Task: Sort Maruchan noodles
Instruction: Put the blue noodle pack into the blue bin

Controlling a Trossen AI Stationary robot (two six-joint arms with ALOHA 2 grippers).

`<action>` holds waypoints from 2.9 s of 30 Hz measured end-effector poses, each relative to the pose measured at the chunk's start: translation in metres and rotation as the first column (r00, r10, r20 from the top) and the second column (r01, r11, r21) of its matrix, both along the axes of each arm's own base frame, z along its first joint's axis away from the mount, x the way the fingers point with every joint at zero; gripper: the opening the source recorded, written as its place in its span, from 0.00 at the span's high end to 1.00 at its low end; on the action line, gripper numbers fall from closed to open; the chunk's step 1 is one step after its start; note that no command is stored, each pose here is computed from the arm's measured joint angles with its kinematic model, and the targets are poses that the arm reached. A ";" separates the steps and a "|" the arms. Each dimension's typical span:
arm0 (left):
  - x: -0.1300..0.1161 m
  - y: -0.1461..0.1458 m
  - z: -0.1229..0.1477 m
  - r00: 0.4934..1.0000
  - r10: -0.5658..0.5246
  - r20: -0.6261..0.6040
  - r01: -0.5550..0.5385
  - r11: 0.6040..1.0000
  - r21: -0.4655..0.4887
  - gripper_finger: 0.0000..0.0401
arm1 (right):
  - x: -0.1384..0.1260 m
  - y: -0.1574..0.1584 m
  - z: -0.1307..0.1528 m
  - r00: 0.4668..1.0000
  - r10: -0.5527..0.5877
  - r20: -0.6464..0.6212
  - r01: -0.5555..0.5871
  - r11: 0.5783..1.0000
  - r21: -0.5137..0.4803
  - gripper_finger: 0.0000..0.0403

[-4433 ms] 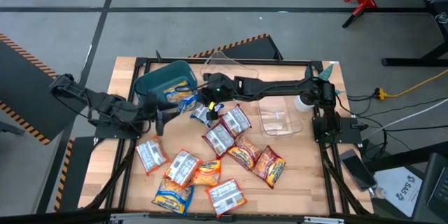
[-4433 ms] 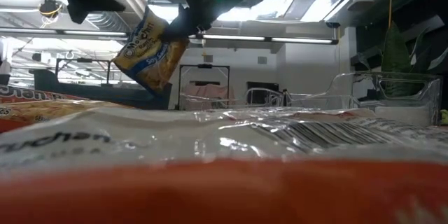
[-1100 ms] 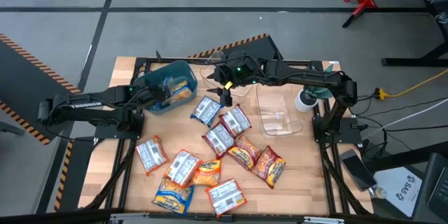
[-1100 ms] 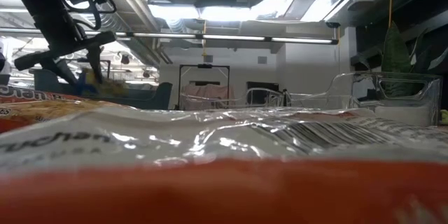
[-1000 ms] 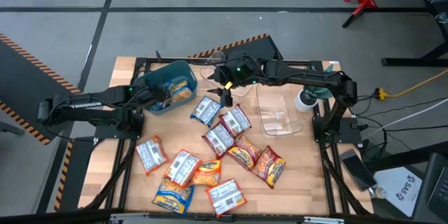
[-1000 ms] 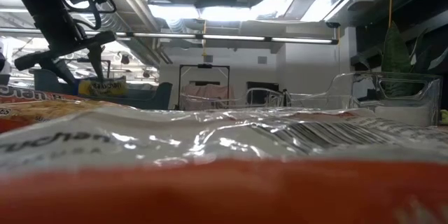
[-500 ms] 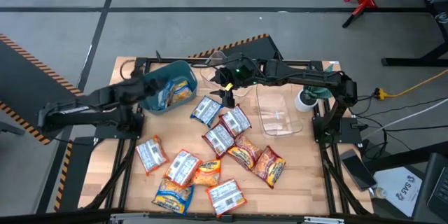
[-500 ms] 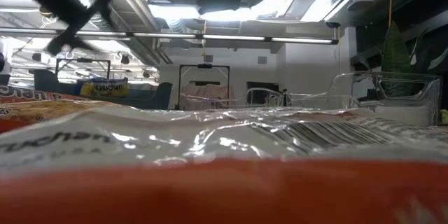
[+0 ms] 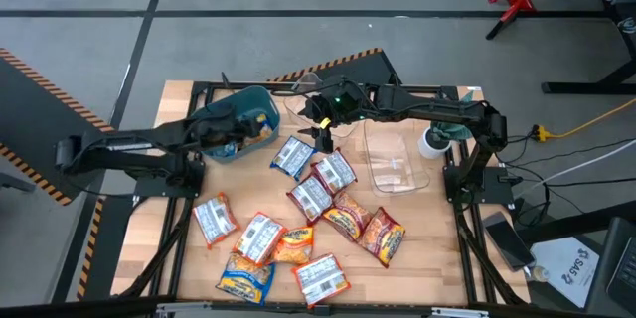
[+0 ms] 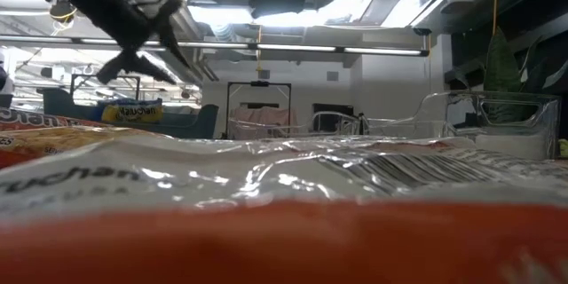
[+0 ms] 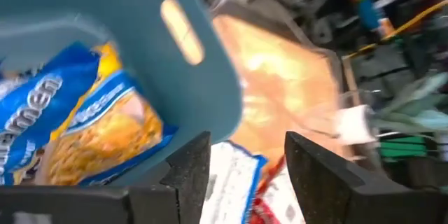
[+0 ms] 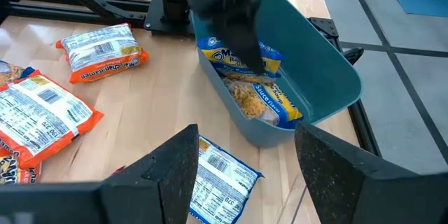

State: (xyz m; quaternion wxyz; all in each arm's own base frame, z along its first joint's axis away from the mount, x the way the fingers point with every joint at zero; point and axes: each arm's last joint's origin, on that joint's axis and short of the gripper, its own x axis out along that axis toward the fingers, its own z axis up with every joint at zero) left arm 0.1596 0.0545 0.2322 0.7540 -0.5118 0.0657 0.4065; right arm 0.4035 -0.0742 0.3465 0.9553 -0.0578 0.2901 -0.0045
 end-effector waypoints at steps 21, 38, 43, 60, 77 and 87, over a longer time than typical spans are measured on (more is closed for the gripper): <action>-0.033 0.007 0.044 0.865 0.220 -0.450 -0.243 0.970 0.007 0.75 | -0.001 0.000 -0.002 1.000 -0.006 -0.022 0.006 1.000 0.013 0.45; 0.026 0.024 0.048 0.812 -0.105 -0.575 0.065 0.994 -0.090 0.99 | -0.001 0.000 -0.001 1.000 -0.011 -0.017 0.011 1.000 0.004 0.45; 0.039 0.026 0.032 0.744 -0.161 -0.649 0.086 0.985 -0.146 1.00 | -0.001 0.000 -0.002 1.000 -0.021 -0.019 0.021 1.000 -0.002 0.45; 0.010 0.025 0.049 0.626 -0.052 -0.778 -0.005 0.997 -0.071 1.00 | -0.003 0.000 -0.004 0.999 -0.022 -0.049 0.022 1.000 0.002 0.45; 0.050 0.028 0.019 0.715 -0.208 -0.667 0.158 0.978 -0.136 1.00 | -0.002 0.000 -0.004 0.999 -0.018 -0.048 0.018 1.000 -0.004 0.45; 0.041 0.041 -0.003 0.493 -0.209 -0.844 0.078 0.978 -0.196 1.00 | -0.004 0.000 -0.006 0.997 -0.018 -0.074 0.018 1.000 0.000 0.45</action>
